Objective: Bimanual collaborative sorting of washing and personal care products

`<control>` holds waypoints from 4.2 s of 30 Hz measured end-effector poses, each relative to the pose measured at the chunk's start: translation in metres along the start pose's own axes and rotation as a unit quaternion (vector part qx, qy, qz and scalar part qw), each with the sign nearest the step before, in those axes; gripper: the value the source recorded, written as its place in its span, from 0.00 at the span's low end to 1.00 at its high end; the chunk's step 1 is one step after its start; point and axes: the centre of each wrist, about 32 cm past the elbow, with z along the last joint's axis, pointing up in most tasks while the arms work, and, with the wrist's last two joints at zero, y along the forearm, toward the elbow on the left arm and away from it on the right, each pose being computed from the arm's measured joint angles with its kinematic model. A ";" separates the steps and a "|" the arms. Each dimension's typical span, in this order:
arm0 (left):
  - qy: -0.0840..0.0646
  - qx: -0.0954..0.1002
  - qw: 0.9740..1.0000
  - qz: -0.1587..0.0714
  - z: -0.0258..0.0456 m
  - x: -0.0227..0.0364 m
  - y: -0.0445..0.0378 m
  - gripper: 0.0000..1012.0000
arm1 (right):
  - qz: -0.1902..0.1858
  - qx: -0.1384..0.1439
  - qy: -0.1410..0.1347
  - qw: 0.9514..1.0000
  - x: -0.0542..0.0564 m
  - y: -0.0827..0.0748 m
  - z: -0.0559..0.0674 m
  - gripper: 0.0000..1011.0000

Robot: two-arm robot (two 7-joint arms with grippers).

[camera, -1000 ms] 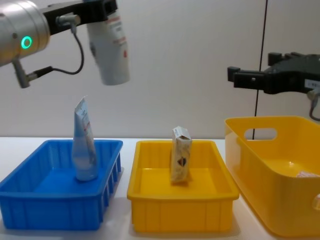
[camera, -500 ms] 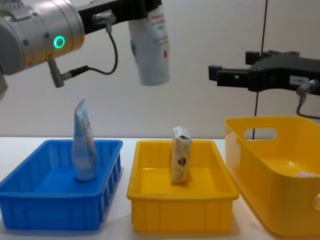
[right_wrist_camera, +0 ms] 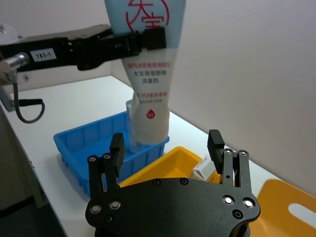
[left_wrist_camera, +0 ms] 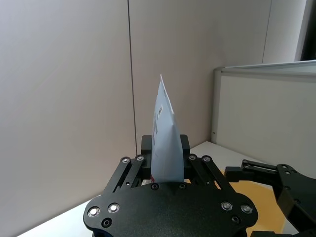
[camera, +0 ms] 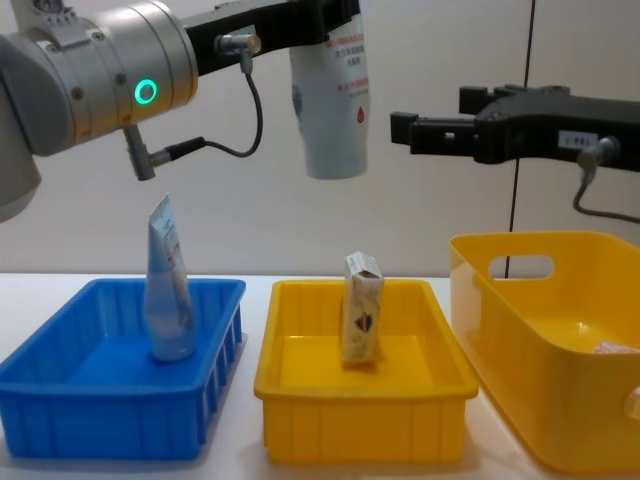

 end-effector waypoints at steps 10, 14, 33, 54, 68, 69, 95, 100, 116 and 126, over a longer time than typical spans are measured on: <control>0.000 0.000 1.000 -0.008 -0.0011 -0.0013 -0.0017 0.27 | 0.028 0.009 0.013 0.999 0.011 0.014 0.004 0.99; -0.001 0.000 1.000 -0.010 -0.0012 -0.0016 -0.0020 0.27 | 0.038 0.012 0.022 0.999 0.015 0.022 0.005 0.99; -0.001 0.000 1.000 -0.014 -0.0018 -0.0022 -0.0028 0.27 | 0.073 0.023 0.068 0.995 0.030 0.057 -0.004 0.69; -0.001 0.000 1.000 -0.015 -0.0018 -0.0024 -0.0030 0.55 | 0.088 0.029 0.096 0.991 0.033 0.080 -0.008 0.19; -0.001 0.000 1.000 -0.015 -0.0019 -0.0026 -0.0030 0.94 | 0.055 0.029 0.095 0.994 0.029 0.077 -0.006 0.12; -0.001 0.000 1.000 -0.015 -0.0018 -0.0025 -0.0030 0.98 | 0.048 0.027 0.094 0.994 0.029 0.075 -0.006 0.12; -0.001 0.000 1.000 -0.015 -0.0018 -0.0024 -0.0030 0.99 | -0.122 -0.026 0.059 0.990 0.029 0.017 -0.006 0.11; -0.001 0.000 1.000 -0.015 -0.0018 -0.0024 -0.0030 0.99 | -0.157 -0.046 0.051 0.985 0.030 0.003 -0.007 0.11; -0.001 0.000 1.000 -0.015 -0.0018 -0.0024 -0.0030 0.99 | -0.240 -0.103 0.033 0.965 0.034 -0.032 -0.015 0.53; -0.001 0.000 1.000 -0.015 -0.0018 -0.0024 -0.0030 0.99 | -0.258 -0.116 0.028 0.959 0.034 -0.040 -0.017 0.83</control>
